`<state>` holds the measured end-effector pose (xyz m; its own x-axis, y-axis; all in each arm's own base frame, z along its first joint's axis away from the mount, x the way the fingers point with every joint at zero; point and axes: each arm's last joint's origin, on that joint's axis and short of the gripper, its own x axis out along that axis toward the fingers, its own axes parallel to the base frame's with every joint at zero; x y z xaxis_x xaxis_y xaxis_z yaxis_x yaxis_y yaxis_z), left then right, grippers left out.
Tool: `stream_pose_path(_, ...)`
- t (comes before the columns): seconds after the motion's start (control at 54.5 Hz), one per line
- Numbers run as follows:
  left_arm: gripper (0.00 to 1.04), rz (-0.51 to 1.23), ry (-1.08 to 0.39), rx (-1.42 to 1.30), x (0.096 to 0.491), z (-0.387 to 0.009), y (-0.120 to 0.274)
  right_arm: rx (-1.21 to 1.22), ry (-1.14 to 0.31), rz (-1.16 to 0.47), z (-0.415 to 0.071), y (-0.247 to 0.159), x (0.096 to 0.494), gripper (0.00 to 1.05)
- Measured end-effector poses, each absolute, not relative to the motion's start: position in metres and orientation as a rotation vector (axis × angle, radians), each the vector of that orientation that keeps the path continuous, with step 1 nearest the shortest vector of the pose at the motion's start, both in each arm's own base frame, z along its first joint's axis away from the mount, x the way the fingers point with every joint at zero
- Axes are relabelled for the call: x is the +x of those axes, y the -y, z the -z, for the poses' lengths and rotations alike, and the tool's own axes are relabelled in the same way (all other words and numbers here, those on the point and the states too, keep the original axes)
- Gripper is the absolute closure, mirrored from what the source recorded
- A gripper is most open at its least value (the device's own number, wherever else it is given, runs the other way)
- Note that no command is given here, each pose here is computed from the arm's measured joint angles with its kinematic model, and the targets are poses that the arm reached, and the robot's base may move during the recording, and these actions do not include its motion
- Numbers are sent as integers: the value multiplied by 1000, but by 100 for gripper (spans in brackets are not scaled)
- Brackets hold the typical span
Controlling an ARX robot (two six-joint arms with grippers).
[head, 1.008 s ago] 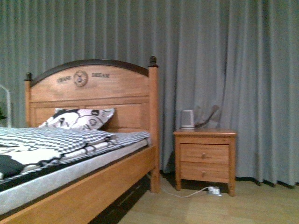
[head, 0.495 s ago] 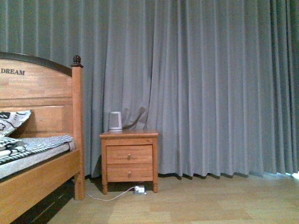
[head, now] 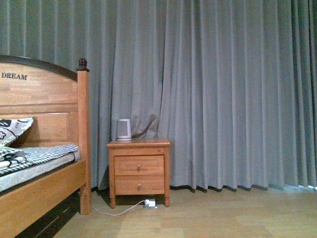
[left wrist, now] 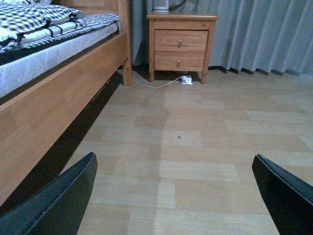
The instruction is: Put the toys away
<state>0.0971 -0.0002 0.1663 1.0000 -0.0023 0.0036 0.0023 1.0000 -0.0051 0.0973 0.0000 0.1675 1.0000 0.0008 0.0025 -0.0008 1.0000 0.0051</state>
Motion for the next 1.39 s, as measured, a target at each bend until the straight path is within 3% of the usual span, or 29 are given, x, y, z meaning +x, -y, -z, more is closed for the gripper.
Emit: stream_pose_path(1.393,6,2,4,-5,97,-166,0,5,4,0,-168,0,97,98)
